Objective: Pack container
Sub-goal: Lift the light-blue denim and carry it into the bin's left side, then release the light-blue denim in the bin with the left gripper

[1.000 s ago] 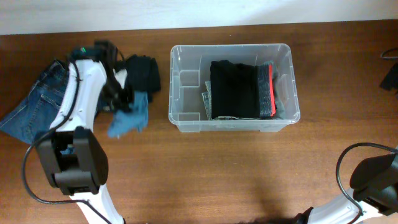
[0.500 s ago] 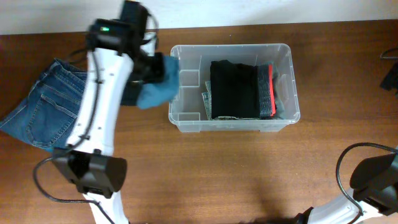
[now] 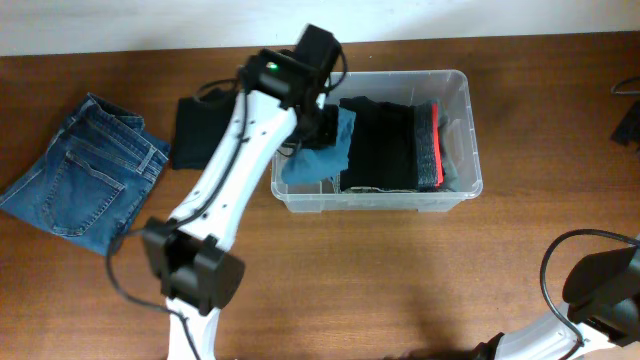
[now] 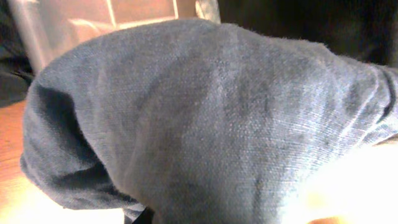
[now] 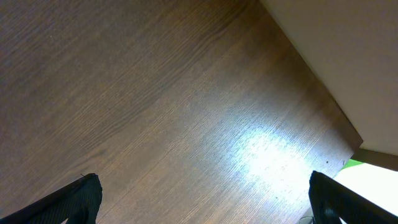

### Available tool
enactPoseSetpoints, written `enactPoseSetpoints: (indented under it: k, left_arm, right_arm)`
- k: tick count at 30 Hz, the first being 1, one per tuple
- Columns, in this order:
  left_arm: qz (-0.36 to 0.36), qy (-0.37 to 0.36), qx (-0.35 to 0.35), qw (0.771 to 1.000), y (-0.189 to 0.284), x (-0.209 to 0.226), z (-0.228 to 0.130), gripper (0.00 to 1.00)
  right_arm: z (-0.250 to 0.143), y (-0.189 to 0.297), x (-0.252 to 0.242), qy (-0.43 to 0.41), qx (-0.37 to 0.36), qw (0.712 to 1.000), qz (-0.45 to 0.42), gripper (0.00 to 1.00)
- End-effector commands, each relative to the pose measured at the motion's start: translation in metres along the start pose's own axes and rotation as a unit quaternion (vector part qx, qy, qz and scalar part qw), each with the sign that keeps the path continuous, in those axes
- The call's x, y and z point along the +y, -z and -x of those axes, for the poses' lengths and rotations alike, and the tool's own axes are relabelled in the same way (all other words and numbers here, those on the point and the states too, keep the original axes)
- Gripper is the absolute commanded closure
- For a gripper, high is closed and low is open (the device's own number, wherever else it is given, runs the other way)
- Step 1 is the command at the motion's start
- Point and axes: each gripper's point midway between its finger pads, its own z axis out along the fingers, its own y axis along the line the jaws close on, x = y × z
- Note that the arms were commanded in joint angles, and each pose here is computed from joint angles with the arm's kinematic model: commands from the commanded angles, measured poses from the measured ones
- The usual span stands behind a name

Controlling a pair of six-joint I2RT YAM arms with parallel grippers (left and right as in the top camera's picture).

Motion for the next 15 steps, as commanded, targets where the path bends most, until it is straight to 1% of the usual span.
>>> enactPoseSetpoints:
  k: [1,4,10,11,12,13,15]
  left_arm:
    - [0.021,0.009,0.024,0.999,-0.024,0.005,-0.001,0.99]
    - [0.029,0.01,0.044,0.999,-0.042,0.007,-0.004,1.0]
    - [0.056,0.015,0.062,0.996,-0.054,0.016,-0.009,0.99]
    - [0.06,0.014,0.062,0.996,-0.054,0.018,-0.009,0.91]
    - [0.061,0.014,0.062,0.996,-0.054,0.018,-0.01,0.72]
    - [0.062,0.014,0.062,0.996,-0.054,0.018,-0.01,0.59]
    - [0.064,0.014,0.063,0.996,-0.053,0.019,-0.011,0.56]
  right_arm:
    - [0.001,0.001,-0.002,-0.004,-0.003,1.0,-0.007,0.02]
    - [0.001,0.001,-0.002,-0.004,-0.003,1.0,-0.007,0.02]
    - [0.001,0.001,-0.002,-0.004,-0.003,1.0,-0.007,0.02]
    - [0.001,0.001,-0.002,-0.004,-0.003,1.0,-0.007,0.02]
    - [0.001,0.001,-0.002,-0.004,-0.003,1.0,-0.007,0.02]
    - [0.001,0.001,-0.002,-0.004,-0.003,1.0,-0.007,0.02]
    - [0.001,0.001,-0.002,-0.004,-0.003,1.0,-0.007,0.02]
